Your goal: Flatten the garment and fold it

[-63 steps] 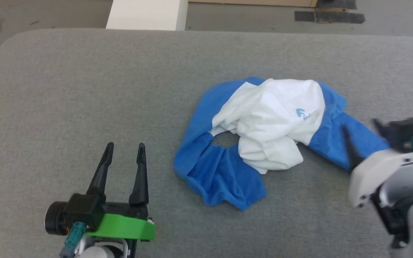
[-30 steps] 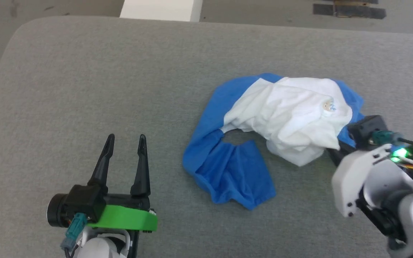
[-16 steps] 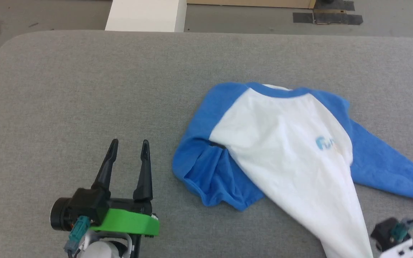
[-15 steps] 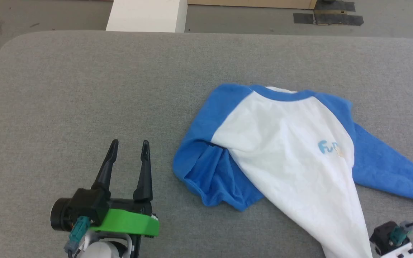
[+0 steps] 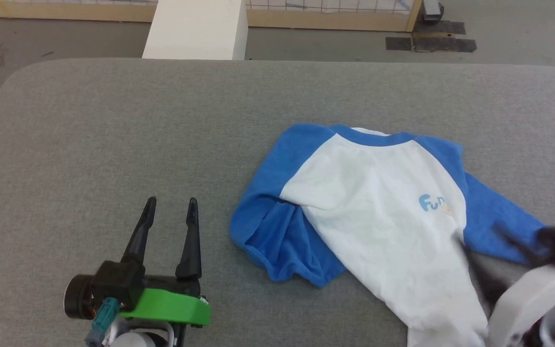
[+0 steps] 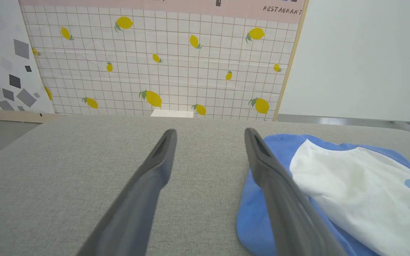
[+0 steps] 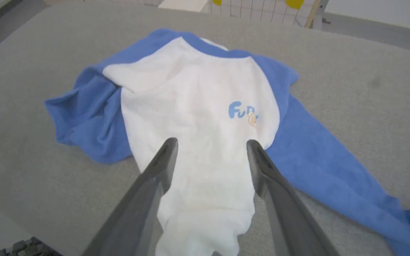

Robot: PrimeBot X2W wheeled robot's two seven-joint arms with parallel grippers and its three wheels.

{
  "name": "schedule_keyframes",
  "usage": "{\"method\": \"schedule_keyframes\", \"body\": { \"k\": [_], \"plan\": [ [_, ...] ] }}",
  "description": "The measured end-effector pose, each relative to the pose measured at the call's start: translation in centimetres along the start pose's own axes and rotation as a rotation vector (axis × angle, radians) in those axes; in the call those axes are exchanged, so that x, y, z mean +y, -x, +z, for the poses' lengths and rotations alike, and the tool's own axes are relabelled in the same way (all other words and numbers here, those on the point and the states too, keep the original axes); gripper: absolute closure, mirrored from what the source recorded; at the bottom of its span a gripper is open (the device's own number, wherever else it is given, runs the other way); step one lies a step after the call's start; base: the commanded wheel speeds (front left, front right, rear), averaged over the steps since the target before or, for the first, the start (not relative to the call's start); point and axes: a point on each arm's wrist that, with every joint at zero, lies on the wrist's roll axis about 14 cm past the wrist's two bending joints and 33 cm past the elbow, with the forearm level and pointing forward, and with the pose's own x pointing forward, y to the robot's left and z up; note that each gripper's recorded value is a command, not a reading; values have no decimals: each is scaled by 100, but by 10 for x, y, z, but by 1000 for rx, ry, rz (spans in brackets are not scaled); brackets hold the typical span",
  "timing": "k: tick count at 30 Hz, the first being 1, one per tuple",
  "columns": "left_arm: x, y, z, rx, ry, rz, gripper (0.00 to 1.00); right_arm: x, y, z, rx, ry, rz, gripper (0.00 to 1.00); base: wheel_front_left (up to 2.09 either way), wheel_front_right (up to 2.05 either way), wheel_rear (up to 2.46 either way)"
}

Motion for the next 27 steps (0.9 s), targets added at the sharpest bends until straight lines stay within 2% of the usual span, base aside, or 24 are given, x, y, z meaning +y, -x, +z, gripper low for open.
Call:
{"method": "schedule_keyframes", "body": {
  "k": [4, 6, 8, 12, 16, 19, 22, 27],
  "plan": [
    [-2, -2, 5, -18, -2, -6, 0, -38, 18, 72, -395, 31, -211, 0, 0, 0, 0],
    [-1, -2, 7, -22, -5, -5, 0, -57, 34, 93, -550, 53, -305, 0, 0, 0, 0],
    [0, -2, 8, -26, -10, -3, 0, -77, 48, 97, -640, 59, -375, 0, 0, 0, 0],
    [-4, -3, 2, -9, -28, -23, 0, -95, 48, 72, -641, -15, -410, 0, 0, 0, 0],
    [-11, -4, -14, 53, -32, -61, 0, -103, 46, 55, -616, -30, -434, 0, 0, 0, 0],
    [-21, -5, -35, 171, -35, -110, 0, -107, 46, 51, -607, -30, -447, 0, 0, 0, 0],
    [-32, -1, -66, 354, -52, -177, 0, -109, 43, 48, -595, -32, -451, 0, 0, 0, 0],
    [-43, 7, -102, 595, -87, -268, 0, -104, 27, 41, -564, -50, -422, 0, 0, 0, 0]
  ]
}}
